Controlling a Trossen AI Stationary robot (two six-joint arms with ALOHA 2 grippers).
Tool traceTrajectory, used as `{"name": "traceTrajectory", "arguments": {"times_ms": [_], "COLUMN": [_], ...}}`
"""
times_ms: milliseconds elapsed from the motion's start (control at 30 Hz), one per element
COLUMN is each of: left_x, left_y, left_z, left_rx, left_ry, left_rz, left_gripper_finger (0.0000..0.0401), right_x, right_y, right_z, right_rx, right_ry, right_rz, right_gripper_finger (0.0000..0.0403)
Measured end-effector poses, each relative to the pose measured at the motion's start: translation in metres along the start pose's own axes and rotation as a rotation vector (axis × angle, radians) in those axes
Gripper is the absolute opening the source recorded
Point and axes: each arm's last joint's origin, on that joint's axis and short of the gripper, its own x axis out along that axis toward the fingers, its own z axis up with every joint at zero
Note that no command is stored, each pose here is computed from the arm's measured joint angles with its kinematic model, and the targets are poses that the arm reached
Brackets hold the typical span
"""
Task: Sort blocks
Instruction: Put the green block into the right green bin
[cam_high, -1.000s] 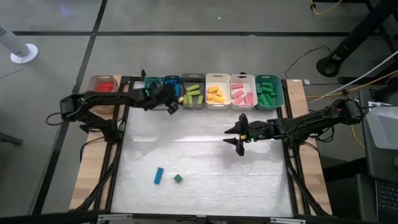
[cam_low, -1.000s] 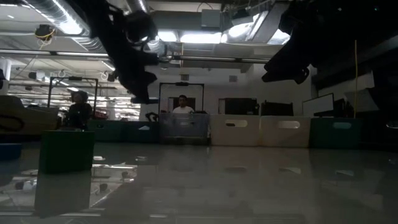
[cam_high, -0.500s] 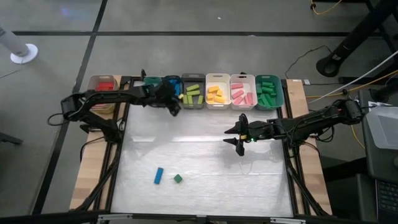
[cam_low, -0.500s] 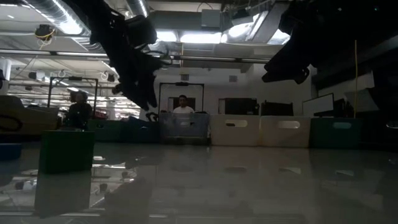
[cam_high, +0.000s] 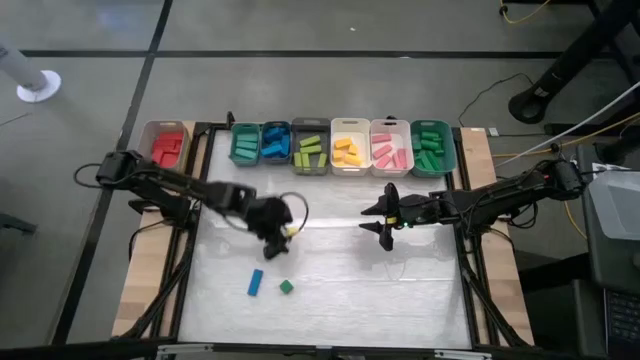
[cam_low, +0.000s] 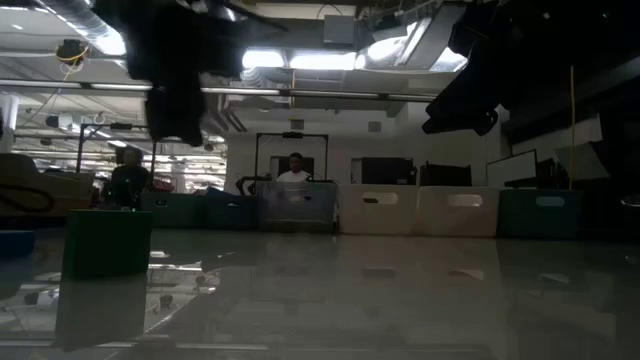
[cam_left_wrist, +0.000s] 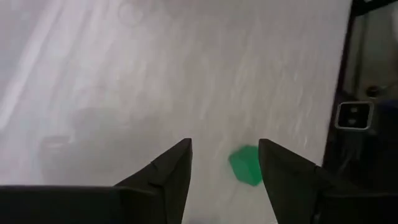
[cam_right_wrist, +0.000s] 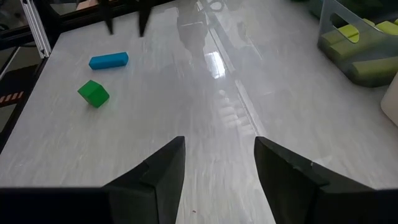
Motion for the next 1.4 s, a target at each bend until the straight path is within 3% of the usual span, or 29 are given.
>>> {"name": "traceTrajectory", "arguments": {"times_ms": [167,267,467,633,767,1067,1400], "left_x": [0.007,0.010,0.032,0.055,0.066,0.070,0.085], "left_y": [-0.033,-0.048,-0.075,-0.088,-0.090,-0.086,-0.077], "left_z": [-0.029,-0.046,-0.076,-0.089,-0.092,-0.089,-0.090], "left_rx": [0.016,0.085,0.358,0.692,0.816,0.969,0.976], "left_ry": [-0.049,-0.095,-0.132,-0.146,-0.151,-0.137,-0.089], "left_rz": [0.077,0.120,0.125,0.090,0.087,0.119,0.154], "left_gripper_finger": [0.0171,0.0171,0.0171,0.0171,0.0171,0.0171,0.0171], "right_x": [0.000,0.000,0.000,0.000,0.000,0.000,0.000], "right_y": [0.000,0.000,0.000,0.000,0.000,0.000,0.000], "right_z": [0.000,0.000,0.000,-0.001,-0.001,-0.001,-0.002], "right_rx": [0.000,0.002,0.021,0.035,0.036,0.035,0.035], "right_ry": [0.000,0.000,0.002,0.009,0.010,0.016,0.017], "right_rz": [0.001,0.000,0.000,-0.001,-0.001,-0.002,-0.002], "right_gripper_finger": [0.0193,0.0193,0.0193,0.0193,0.0193,0.0193,0.0193]}}
